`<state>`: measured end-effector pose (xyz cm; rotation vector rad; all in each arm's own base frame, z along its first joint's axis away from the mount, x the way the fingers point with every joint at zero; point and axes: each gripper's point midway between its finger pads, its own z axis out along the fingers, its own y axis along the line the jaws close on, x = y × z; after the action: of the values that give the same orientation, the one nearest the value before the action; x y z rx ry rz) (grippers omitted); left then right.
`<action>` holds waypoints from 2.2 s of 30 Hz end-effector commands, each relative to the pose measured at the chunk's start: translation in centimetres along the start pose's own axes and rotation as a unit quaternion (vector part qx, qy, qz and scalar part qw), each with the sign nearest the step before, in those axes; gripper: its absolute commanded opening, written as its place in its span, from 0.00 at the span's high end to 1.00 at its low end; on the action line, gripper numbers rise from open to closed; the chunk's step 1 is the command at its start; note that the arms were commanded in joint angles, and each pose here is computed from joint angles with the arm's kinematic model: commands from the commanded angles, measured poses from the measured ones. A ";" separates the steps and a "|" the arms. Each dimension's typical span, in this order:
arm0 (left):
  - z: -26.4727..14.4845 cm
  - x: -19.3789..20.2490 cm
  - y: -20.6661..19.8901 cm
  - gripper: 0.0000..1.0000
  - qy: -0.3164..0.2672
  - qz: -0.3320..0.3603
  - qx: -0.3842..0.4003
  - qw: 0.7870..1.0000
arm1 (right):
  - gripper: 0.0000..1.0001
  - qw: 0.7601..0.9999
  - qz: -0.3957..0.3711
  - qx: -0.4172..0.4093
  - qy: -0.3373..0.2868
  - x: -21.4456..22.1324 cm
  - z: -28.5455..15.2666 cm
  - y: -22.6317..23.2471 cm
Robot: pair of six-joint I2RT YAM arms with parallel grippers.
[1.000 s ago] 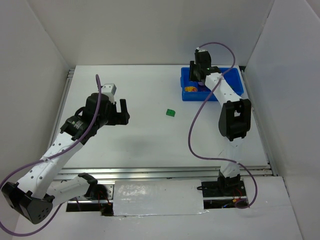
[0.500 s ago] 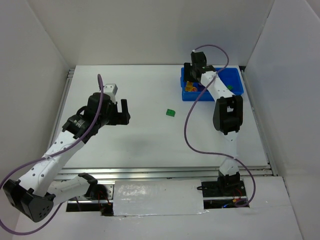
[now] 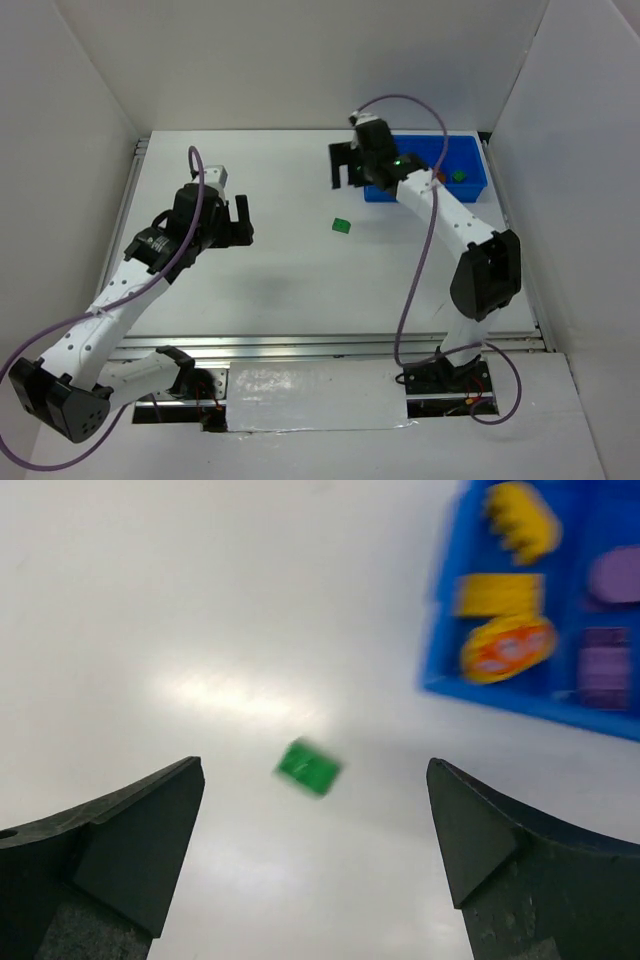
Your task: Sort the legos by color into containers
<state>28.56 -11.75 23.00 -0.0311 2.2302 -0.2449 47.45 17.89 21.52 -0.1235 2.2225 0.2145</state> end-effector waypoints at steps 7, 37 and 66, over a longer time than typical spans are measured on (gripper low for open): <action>-0.8 -1.3 0.0 0.00 -0.026 -0.015 0.007 1.000 | 0.00 0.955 -0.207 -0.127 0.168 12.6 -1.1 8.7; -0.7 -1.2 -0.2 0.00 -0.025 -0.003 0.018 1.000 | 0.04 0.900 -0.291 -0.136 0.295 17.9 8.2 3.8; -0.3 -1.5 0.0 0.00 -0.017 -0.013 0.037 0.999 | 1.00 0.956 -0.179 -0.227 0.051 4.0 -0.1 10.6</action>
<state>28.74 -11.62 23.37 -0.0334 2.2325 -0.3348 41.17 25.32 4.18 -0.9655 2.5794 0.3558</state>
